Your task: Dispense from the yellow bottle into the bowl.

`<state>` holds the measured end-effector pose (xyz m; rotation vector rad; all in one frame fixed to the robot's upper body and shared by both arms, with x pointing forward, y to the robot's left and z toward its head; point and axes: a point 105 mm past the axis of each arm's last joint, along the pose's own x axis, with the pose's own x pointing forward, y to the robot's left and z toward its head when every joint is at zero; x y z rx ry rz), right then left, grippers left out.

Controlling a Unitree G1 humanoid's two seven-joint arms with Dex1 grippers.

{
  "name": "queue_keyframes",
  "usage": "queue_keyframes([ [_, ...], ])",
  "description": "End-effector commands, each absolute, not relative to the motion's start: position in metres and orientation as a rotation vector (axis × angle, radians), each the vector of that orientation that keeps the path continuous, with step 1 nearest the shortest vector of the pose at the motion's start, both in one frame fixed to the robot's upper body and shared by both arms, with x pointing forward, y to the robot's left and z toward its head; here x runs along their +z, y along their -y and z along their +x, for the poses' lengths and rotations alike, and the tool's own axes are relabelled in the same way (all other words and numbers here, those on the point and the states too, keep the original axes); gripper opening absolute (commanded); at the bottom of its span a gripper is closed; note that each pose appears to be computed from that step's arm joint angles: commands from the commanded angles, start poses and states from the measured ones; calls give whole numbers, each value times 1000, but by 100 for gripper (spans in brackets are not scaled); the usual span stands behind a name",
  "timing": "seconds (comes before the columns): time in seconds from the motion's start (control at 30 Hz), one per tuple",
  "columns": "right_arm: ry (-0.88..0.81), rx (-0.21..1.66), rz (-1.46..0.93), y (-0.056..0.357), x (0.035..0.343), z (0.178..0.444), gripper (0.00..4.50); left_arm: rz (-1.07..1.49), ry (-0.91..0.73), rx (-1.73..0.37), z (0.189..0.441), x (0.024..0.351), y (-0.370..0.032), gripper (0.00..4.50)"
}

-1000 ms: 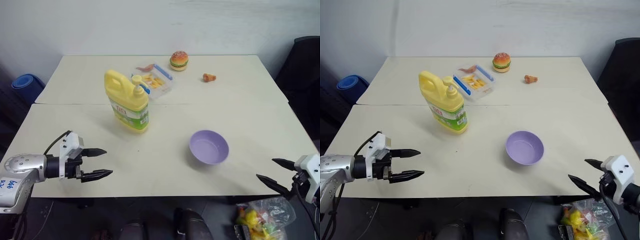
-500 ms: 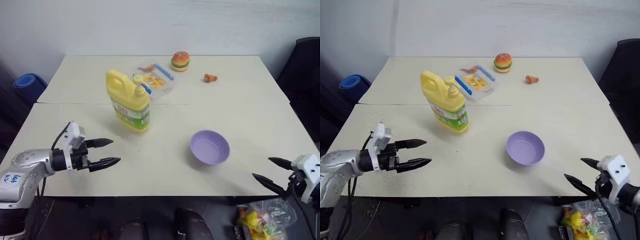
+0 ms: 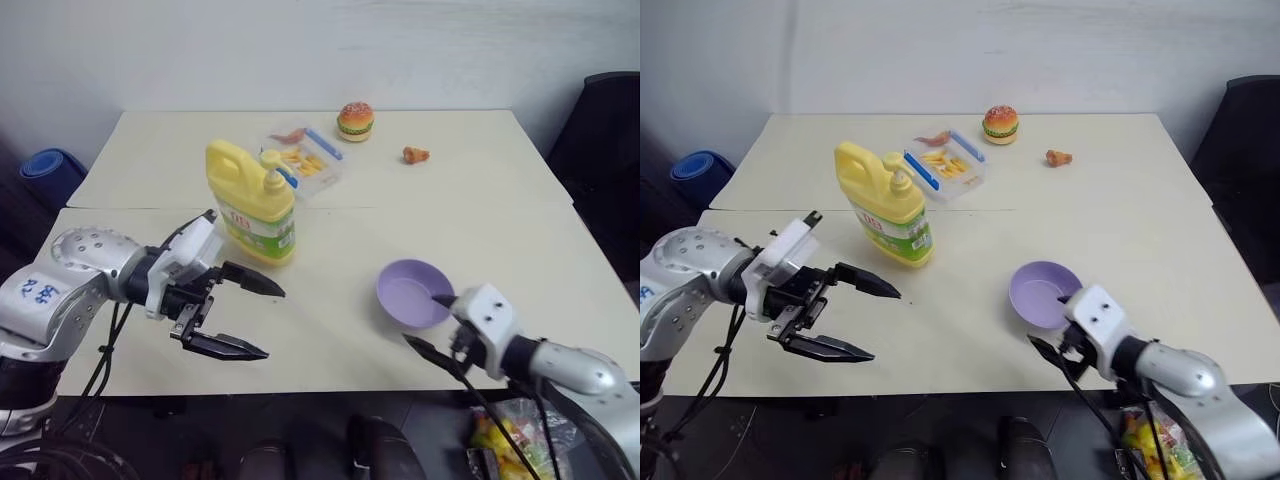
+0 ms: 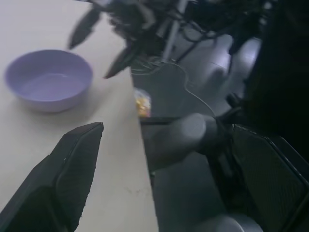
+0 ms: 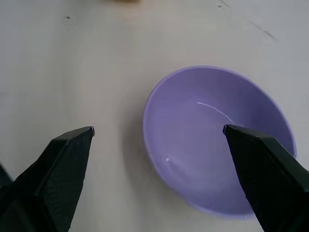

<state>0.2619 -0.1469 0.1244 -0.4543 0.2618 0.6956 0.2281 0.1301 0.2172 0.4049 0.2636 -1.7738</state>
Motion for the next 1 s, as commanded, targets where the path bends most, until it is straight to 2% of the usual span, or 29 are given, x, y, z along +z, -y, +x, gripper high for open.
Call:
queue_keyframes([
  [0.03,-302,686,-531,139,110,272,449,473,-253,-1816,233,222,-130,450],
  [0.13,-320,727,-595,131,102,274,449,500,-242,-1828,239,221,-128,450],
  [0.33,-315,679,-616,130,98,290,449,505,-213,-1822,244,223,-126,450],
  [0.47,-310,679,-608,130,100,291,325,504,-204,-1807,246,222,-127,450],
  [0.57,-309,681,-601,128,100,290,221,513,-158,-1745,257,221,-126,450],
  [0.67,-316,684,-600,128,97,289,221,519,-104,-1686,267,223,-121,450],
  [1.0,-335,676,-602,133,91,292,221,523,-75,-1689,269,225,-117,450],
])
